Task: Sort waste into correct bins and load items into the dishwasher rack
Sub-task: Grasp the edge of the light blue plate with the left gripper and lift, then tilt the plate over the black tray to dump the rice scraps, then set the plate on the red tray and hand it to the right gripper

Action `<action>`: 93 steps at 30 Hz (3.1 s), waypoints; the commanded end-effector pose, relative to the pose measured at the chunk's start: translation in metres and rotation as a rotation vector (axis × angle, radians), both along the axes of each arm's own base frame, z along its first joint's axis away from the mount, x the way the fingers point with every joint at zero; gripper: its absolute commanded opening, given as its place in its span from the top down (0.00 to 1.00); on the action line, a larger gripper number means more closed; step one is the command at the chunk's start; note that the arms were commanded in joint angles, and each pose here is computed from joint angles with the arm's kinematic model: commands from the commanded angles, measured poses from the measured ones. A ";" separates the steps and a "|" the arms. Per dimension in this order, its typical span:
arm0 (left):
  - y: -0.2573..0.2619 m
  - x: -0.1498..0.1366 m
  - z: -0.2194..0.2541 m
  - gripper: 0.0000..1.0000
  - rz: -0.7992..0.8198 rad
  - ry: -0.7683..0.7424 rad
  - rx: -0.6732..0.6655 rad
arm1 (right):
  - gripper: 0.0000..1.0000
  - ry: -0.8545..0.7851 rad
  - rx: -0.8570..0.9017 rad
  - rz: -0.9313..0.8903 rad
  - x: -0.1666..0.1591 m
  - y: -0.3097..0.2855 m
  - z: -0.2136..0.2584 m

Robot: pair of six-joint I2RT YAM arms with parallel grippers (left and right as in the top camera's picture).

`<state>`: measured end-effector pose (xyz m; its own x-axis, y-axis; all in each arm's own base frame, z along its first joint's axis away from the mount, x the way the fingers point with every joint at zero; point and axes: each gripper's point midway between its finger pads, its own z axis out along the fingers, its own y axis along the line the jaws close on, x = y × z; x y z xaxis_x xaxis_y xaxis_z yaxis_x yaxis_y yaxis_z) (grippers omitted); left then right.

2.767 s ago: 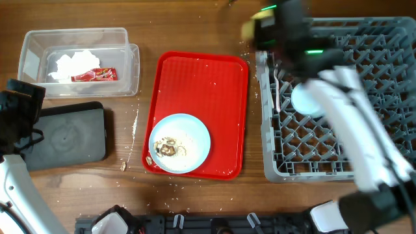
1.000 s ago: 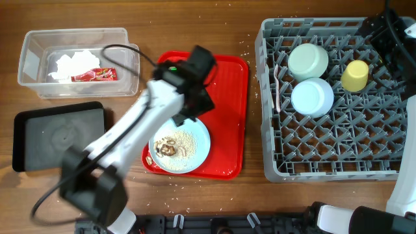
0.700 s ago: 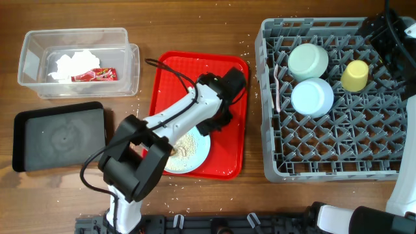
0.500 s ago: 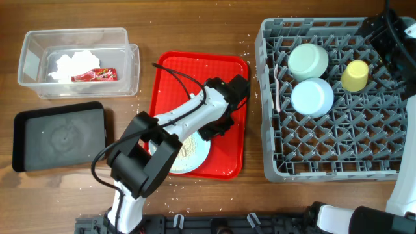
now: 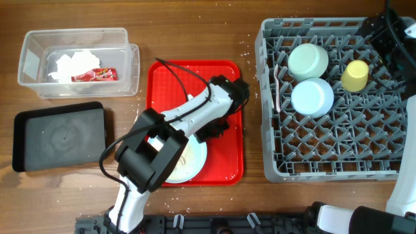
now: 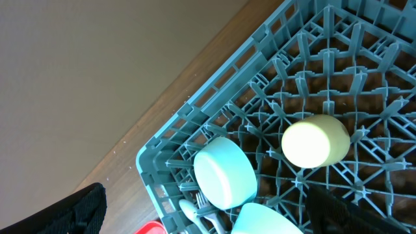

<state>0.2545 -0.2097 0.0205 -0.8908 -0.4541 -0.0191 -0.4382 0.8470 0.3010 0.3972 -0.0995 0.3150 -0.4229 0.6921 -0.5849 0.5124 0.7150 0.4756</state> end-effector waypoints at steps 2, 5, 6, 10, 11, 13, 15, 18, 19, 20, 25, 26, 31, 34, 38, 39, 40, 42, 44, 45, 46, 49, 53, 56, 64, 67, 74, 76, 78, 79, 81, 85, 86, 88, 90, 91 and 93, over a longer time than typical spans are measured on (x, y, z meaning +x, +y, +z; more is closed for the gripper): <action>0.010 0.023 0.029 0.96 -0.075 -0.064 0.089 | 0.00 0.005 -0.005 -0.020 0.002 -0.005 -0.002; 0.016 0.028 0.045 0.96 -0.110 -0.079 0.132 | 0.00 0.005 -0.005 -0.020 0.002 -0.005 -0.002; 0.017 0.029 0.048 0.96 -0.119 -0.079 0.135 | 0.00 0.004 -0.005 -0.020 0.002 -0.005 -0.002; 0.046 0.041 0.067 0.96 -0.093 -0.083 0.223 | 0.00 0.004 -0.005 -0.020 0.002 -0.005 -0.002; 0.055 0.046 0.072 0.96 -0.077 -0.088 0.238 | 0.00 0.004 -0.005 -0.021 0.002 -0.005 -0.002; 0.081 0.062 0.087 0.96 -0.026 -0.107 0.281 | 0.00 0.005 -0.005 -0.020 0.002 -0.005 -0.002; 0.106 0.077 0.099 0.96 0.021 -0.118 0.297 | 0.00 0.005 -0.005 -0.020 0.002 -0.005 -0.002; 0.155 0.108 0.116 0.96 0.116 -0.154 0.277 | 0.00 0.004 -0.005 -0.020 0.002 -0.005 -0.002; 0.171 0.115 0.123 0.96 0.155 -0.173 0.271 | 0.00 0.005 -0.006 -0.020 0.002 -0.005 -0.002; 0.190 0.125 0.134 0.96 0.202 -0.203 0.258 | 0.00 0.005 -0.006 -0.020 0.002 -0.005 -0.002; 0.280 0.153 0.165 0.96 0.449 -0.346 0.209 | 0.00 0.005 -0.005 -0.020 0.002 -0.005 -0.002; 0.293 0.157 0.163 0.96 0.485 -0.359 0.169 | 0.00 0.005 -0.005 -0.020 0.002 -0.005 -0.002; 0.342 0.162 0.151 0.96 0.692 -0.393 -0.093 | 0.00 0.004 -0.005 -0.020 0.002 -0.005 -0.002; 0.358 0.164 0.151 0.96 0.741 -0.415 -0.292 | 0.00 0.004 -0.005 -0.020 0.002 -0.005 -0.002; 0.366 0.155 0.159 0.96 0.734 -0.418 -0.556 | 0.00 0.004 -0.005 -0.020 0.002 -0.005 -0.002; 0.369 0.148 0.162 0.96 0.764 -0.407 -0.607 | 0.00 0.005 -0.005 -0.020 0.002 -0.005 -0.002; 0.371 0.145 0.165 0.96 0.768 -0.410 -0.653 | 0.00 0.004 -0.005 -0.020 0.002 -0.005 -0.002; 0.383 0.140 0.171 0.96 0.746 -0.446 -0.730 | 0.00 0.005 -0.005 -0.020 0.002 -0.005 -0.002; 0.396 0.130 0.178 0.96 0.770 -0.476 -0.796 | 0.00 0.005 -0.005 -0.020 0.002 -0.005 -0.002; 0.398 0.129 0.184 0.96 0.760 -0.500 -0.853 | 0.00 0.005 -0.006 -0.020 0.002 -0.005 -0.002; 0.404 0.125 0.186 0.96 0.772 -0.515 -0.875 | 0.00 0.005 -0.005 -0.020 0.002 -0.005 -0.002; 0.414 0.111 0.196 0.96 0.754 -0.565 -0.989 | 0.00 0.005 -0.005 -0.020 0.002 -0.005 -0.002; 0.432 0.089 0.196 0.96 0.780 -0.599 -1.045 | 0.00 0.004 -0.005 -0.020 0.002 -0.005 -0.002; 0.435 0.084 0.204 0.96 0.762 -0.660 -1.138 | 0.00 0.004 -0.005 -0.020 0.002 -0.005 -0.002; 0.418 0.080 0.189 0.96 0.758 -0.749 -1.400 | 0.00 0.005 -0.005 -0.020 0.002 -0.005 -0.002; 0.415 0.078 0.185 0.96 0.754 -0.747 -1.408 | 0.00 0.005 -0.006 -0.020 0.002 -0.005 -0.002; 0.413 0.065 0.199 0.96 0.729 -0.784 -1.367 | 0.00 0.005 -0.005 -0.020 0.002 -0.005 -0.002; 0.407 0.062 0.209 0.96 0.719 -0.787 -1.348 | 0.00 0.004 -0.005 -0.020 0.002 -0.005 -0.002; 0.400 0.060 0.222 0.96 0.666 -0.811 -1.311 | 0.00 0.004 -0.005 -0.020 0.002 -0.005 -0.002; 0.394 0.055 0.224 0.96 0.660 -0.789 -1.285 | 0.00 0.004 -0.005 -0.020 0.002 -0.005 -0.002; 0.390 0.050 0.224 0.96 0.637 -0.766 -1.232 | 0.00 0.004 -0.005 -0.020 0.002 -0.005 -0.002; 0.358 0.048 0.215 0.96 0.557 -0.618 -1.125 | 0.00 0.004 -0.005 -0.020 0.002 -0.005 -0.002; 0.344 0.050 0.216 0.96 0.510 -0.590 -1.110 | 0.00 0.004 -0.005 -0.020 0.002 -0.005 -0.002; 0.268 0.060 0.235 0.96 0.266 -0.517 -1.106 | 0.00 0.005 -0.005 -0.020 0.002 -0.005 -0.002; 0.220 0.066 0.235 0.96 0.091 -0.451 -1.059 | 0.00 0.004 -0.005 -0.020 0.002 -0.005 -0.002; 0.194 0.069 0.226 0.96 0.057 -0.374 -0.999 | 0.00 0.005 -0.005 -0.020 0.002 -0.005 -0.002; 0.150 0.073 0.215 0.96 -0.007 -0.296 -0.921 | 0.00 0.004 -0.005 -0.020 0.002 -0.005 -0.002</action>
<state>0.3318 -0.0220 0.2494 -0.9041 -0.4170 0.0933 -0.3474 0.5901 -0.7287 0.3973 -0.1000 0.3152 -0.4212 0.6918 -0.5865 0.5135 0.7149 0.4745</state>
